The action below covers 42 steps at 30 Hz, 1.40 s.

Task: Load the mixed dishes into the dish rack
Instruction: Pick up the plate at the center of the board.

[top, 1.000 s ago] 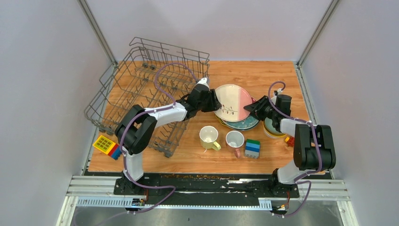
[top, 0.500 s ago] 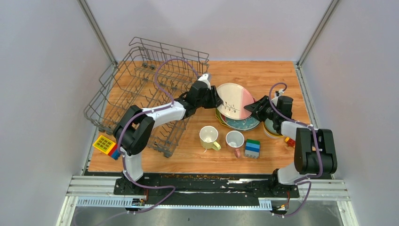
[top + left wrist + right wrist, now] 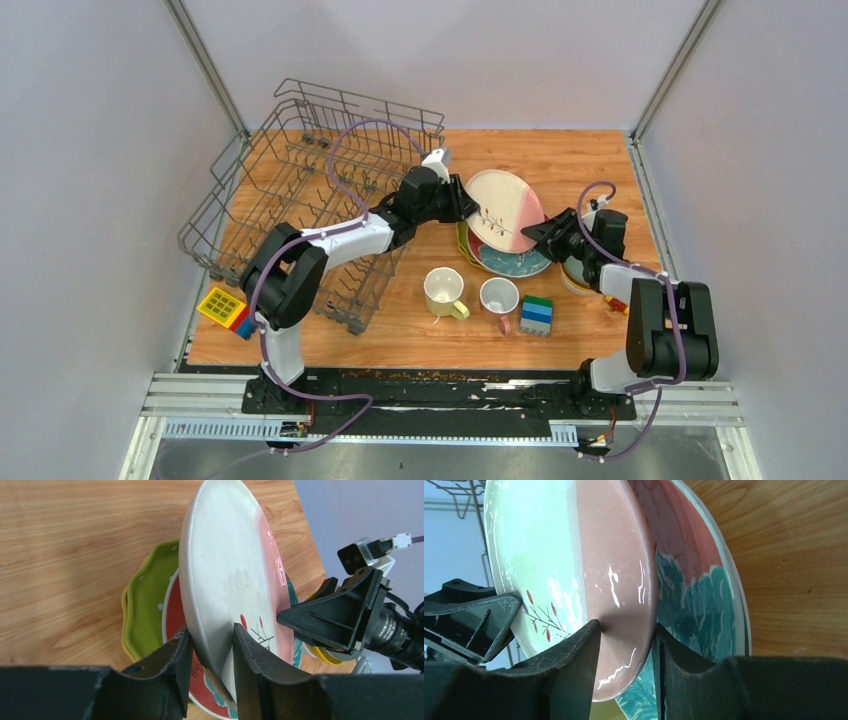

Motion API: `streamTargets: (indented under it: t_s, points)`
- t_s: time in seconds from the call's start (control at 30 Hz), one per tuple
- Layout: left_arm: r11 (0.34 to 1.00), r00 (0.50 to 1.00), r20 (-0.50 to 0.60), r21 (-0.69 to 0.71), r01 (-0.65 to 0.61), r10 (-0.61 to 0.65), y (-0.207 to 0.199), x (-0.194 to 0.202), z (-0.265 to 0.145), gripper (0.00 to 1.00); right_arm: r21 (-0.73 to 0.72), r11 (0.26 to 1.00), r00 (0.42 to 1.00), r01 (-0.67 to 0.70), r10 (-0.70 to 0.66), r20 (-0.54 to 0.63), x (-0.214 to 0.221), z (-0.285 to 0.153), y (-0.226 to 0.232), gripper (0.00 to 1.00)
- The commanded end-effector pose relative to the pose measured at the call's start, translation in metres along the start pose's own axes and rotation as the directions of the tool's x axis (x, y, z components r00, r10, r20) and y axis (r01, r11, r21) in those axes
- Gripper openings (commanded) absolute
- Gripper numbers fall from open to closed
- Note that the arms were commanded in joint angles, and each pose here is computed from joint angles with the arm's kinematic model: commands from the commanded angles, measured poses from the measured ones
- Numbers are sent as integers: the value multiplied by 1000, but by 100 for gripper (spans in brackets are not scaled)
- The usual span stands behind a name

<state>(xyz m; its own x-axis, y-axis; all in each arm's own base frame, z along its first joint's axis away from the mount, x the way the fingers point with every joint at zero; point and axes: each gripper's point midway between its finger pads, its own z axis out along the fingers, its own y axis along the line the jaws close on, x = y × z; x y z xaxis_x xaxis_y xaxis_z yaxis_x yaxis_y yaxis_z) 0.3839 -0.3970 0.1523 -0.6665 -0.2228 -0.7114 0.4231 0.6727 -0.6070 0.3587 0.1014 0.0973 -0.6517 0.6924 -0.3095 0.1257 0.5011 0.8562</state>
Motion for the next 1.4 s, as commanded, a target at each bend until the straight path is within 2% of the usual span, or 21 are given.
streamTargets:
  t_s: [0.0,0.2,0.3,0.77,0.9,1.07,1.37]
  points:
    - [955,999,2,295,-33,34,-84,-3,-16,0,-297,954,996,43,-63,-60,10,-13,66,38]
    - [945,1000,5,326,10,-13,-87,0,-19,0,-356,935,998,8,-31,-57,13,-18,74,42]
    - [942,999,2,335,33,-36,-88,1,-19,0,-356,934,999,6,-22,-41,11,-20,75,41]
    - [910,995,33,408,73,-94,-101,-5,-32,0,-383,923,999,48,-47,13,7,-35,86,45]
    - [889,998,40,458,23,-46,-115,-12,-43,0,-399,916,998,53,-55,7,8,-39,90,52]
    - [874,995,73,485,27,-71,-125,-26,-60,0,-414,908,998,63,-62,17,7,-45,96,59]
    - [806,983,66,584,100,-169,-132,-42,-79,0,-434,898,997,74,-54,57,4,-56,98,59]
